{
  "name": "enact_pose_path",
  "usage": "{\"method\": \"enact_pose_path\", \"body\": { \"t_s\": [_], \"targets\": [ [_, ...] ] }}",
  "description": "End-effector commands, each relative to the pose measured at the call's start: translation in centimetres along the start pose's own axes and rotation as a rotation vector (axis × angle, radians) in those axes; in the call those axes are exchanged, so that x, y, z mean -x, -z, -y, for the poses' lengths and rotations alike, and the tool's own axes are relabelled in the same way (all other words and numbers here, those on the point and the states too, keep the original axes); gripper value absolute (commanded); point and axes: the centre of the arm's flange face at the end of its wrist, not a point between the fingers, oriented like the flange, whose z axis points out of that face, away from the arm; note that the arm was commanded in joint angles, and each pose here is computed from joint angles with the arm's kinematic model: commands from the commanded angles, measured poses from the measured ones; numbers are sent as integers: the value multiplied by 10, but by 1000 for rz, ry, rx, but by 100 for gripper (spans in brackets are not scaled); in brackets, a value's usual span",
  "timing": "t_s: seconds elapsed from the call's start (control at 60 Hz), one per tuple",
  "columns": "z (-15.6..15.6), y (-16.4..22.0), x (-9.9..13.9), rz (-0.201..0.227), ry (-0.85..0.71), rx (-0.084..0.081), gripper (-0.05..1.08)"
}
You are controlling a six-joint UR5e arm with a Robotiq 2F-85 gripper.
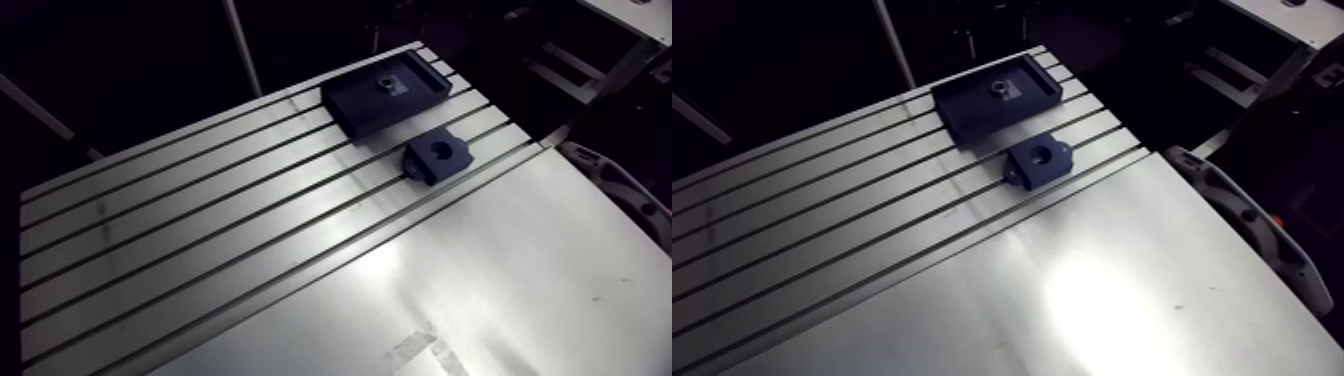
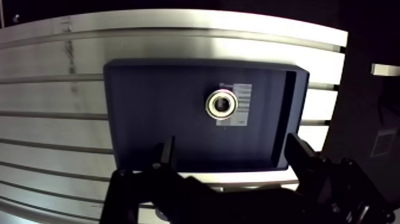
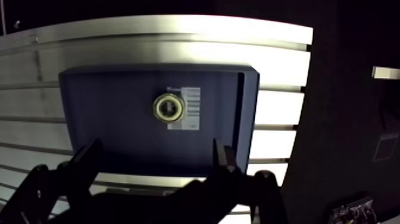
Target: Pick up the bearing and press it into the housing until flush.
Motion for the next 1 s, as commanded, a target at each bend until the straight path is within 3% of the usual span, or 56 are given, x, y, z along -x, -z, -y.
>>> {"method": "enact_pose_path", "body": {
  "t_s": [0.017, 0.2, 0.45, 0.917, 1.0],
  "targets": [
    [-3, -14, -1, 16, -6, -11, 1],
    [-3, -25, -2, 19, -9, -11, 2],
    [-1, -36, 1, 15, -37, -10, 19],
    [6, -43, 2, 23, -87, -14, 27],
    [5, -42, 1, 16, -88, -8, 29]
  ]
}}
